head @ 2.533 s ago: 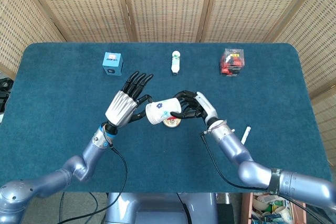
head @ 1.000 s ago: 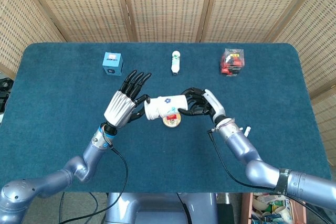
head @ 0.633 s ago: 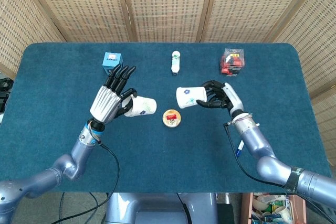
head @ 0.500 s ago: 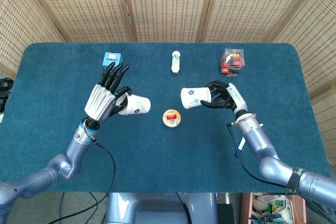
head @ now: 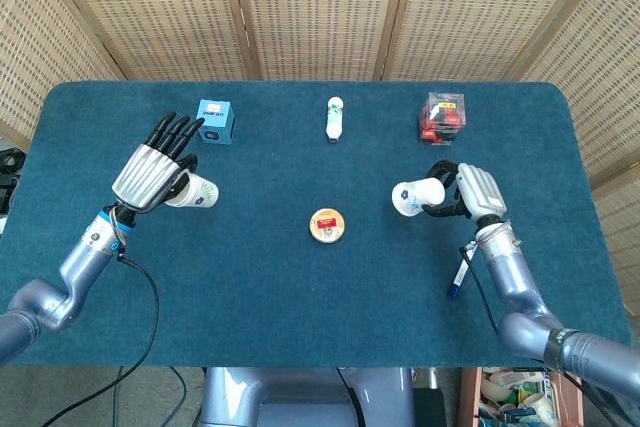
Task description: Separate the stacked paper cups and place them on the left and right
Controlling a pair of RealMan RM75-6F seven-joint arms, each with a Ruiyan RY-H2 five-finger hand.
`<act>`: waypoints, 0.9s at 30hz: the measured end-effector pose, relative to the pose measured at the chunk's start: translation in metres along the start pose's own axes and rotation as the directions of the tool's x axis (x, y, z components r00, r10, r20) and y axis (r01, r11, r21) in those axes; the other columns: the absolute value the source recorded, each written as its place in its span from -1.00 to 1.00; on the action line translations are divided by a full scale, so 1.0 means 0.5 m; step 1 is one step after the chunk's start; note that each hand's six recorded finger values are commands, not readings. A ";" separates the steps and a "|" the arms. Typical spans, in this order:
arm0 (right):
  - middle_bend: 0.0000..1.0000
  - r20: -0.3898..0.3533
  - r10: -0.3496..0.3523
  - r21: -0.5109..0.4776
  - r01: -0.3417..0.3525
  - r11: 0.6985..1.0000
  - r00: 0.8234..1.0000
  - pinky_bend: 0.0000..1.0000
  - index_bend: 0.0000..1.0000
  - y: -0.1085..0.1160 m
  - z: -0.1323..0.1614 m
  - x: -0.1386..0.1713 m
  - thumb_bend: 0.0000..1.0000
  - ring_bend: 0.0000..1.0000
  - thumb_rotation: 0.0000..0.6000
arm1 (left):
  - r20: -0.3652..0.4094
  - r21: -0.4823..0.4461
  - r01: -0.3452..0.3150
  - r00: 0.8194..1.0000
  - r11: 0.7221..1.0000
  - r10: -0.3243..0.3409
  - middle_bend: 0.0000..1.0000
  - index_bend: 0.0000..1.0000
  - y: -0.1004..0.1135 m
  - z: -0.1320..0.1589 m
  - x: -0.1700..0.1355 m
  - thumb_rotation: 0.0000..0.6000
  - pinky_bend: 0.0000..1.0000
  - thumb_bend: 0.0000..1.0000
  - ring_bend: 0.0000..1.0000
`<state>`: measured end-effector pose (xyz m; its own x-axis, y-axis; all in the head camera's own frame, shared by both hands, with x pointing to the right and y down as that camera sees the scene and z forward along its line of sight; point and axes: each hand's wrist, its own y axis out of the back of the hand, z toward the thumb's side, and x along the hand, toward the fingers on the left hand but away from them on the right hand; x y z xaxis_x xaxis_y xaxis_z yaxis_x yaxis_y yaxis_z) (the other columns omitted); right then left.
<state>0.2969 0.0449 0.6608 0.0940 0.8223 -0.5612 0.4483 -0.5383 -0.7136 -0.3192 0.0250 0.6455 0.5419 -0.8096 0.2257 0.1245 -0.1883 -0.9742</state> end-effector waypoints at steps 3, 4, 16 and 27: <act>0.23 -0.001 -0.020 0.107 0.020 0.994 1.000 0.21 0.14 -0.010 -0.021 -0.004 -0.10 -0.04 1.00 | -0.026 0.035 0.110 0.994 0.993 -0.109 -1.00 0.35 -0.026 -0.029 -0.012 1.00 -1.00 0.06 -1.00; 0.23 -0.002 -0.026 0.133 0.026 0.991 1.000 0.21 0.14 -0.012 -0.025 -0.005 -0.10 -0.04 1.00 | -0.035 0.043 0.137 0.990 0.990 -0.136 -1.00 0.35 -0.033 -0.036 -0.016 1.00 -1.00 0.06 -1.00; -1.00 -0.028 -0.041 0.391 0.049 0.919 0.999 -0.61 -0.99 0.001 -0.047 0.007 -0.93 -0.90 1.00 | -0.089 0.072 0.264 0.962 0.962 -0.257 -1.00 -1.00 -0.075 -0.052 -0.031 1.00 -1.00 -0.59 -1.00; -1.00 -0.080 -0.121 0.430 0.144 0.891 0.989 -0.79 -0.99 0.059 -0.056 0.085 -1.00 -0.99 1.00 | -0.142 -0.073 0.128 0.980 0.989 -0.137 -1.00 -1.00 0.017 -0.070 -0.056 1.00 -1.00 -0.59 -1.00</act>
<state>0.3392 0.0689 0.6277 0.1101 0.8935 -0.4353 0.0313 -0.4409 -0.8970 -0.3622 0.0266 0.6311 0.3962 -0.8468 0.3549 0.1317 -0.3301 -0.9347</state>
